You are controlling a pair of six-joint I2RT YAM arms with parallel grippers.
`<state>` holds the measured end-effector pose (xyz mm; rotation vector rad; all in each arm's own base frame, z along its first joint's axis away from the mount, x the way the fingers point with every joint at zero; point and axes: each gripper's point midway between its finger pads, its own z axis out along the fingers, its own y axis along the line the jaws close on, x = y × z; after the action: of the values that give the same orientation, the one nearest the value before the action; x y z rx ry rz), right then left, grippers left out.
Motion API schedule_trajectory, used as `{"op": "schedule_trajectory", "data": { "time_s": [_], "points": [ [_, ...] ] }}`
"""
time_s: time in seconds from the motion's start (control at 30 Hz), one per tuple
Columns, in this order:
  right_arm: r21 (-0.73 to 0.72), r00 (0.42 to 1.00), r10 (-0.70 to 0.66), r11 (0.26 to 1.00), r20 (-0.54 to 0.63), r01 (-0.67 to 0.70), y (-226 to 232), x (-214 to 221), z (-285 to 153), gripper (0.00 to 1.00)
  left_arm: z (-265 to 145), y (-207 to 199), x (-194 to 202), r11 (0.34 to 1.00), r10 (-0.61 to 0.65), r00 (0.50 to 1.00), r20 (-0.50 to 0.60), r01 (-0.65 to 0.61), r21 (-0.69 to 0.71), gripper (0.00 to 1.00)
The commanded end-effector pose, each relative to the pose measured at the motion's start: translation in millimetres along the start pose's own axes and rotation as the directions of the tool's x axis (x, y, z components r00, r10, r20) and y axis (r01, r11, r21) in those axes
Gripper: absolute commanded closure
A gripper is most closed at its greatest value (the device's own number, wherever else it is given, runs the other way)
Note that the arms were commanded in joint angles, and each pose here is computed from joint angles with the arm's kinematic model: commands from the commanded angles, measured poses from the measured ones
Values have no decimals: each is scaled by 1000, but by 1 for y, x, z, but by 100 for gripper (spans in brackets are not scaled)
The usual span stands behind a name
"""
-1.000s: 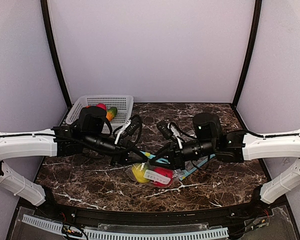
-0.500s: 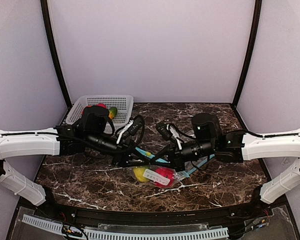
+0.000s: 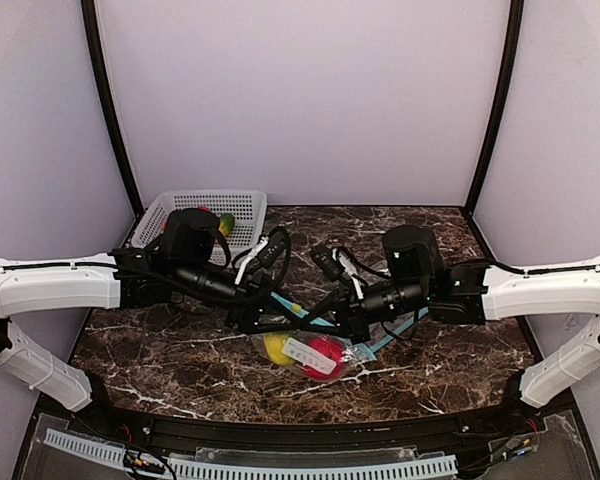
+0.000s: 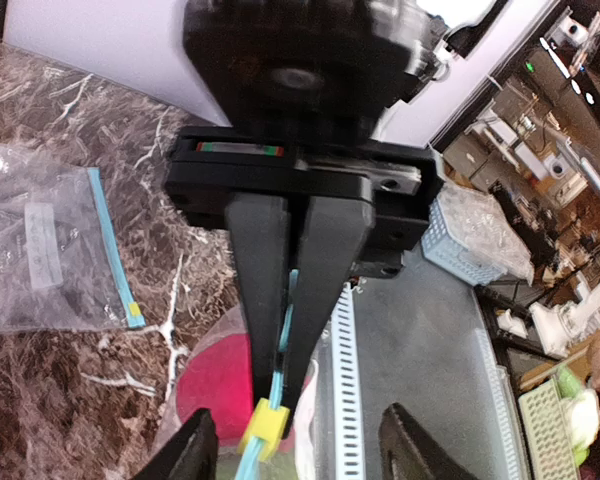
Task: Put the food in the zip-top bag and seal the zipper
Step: Hold the zipper from the zipper food storage bag.
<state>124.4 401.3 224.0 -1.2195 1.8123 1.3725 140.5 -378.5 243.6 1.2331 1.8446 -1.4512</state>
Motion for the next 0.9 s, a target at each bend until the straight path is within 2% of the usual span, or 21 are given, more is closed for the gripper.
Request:
{"op": "schedule_trajectory", "data": {
  "time_s": [0.0, 0.03, 0.1, 0.23, 0.27, 0.37, 0.53, 0.67, 0.87],
  "points": [
    [-96, 1000, -8, 995, -7, 8, 17, -5, 4, 100, -8, 7, -22, 998, 40, 998, 55, -38, -40, 35],
    [-99, 1000, -6, 995, -7, 6, 18, -5, 3, 100, -10, 10, -23, 998, 35, 997, 61, -32, -47, 24],
    [-91, 1000, 1, 996, -12, -2, 16, -4, 4, 100, -14, 10, -25, 998, 37, 997, 69, -33, -48, 14],
    [-72, 1000, 9, 997, -11, -10, 13, -4, 3, 100, -20, 8, -24, 998, 47, 997, 56, -45, -40, 11],
    [-70, 1000, 10, 997, -10, -11, 13, -4, 4, 100, -20, 5, -23, 998, 50, 998, 50, -49, -26, 13],
    [-70, 1000, 13, 997, -13, -14, 12, -4, 5, 100, -18, 6, -11, 1000, 25, 1000, -16, -25, -17, 29],
    [-74, 1000, 17, 997, -23, -19, 11, -3, 8, 100, -16, 3, -6, 1000, 20, 999, -37, -20, 3, 43],
    [-71, 999, 20, 997, -26, -22, 9, -3, 9, 100, -14, 2, -6, 1000, 23, 999, -42, -23, 8, 51],
    [-69, 999, 23, 997, -30, -25, 9, -2, 9, 100, -6, 4, 0, 1000, 13, 998, -67, -12, 13, 57]
  ]
}}
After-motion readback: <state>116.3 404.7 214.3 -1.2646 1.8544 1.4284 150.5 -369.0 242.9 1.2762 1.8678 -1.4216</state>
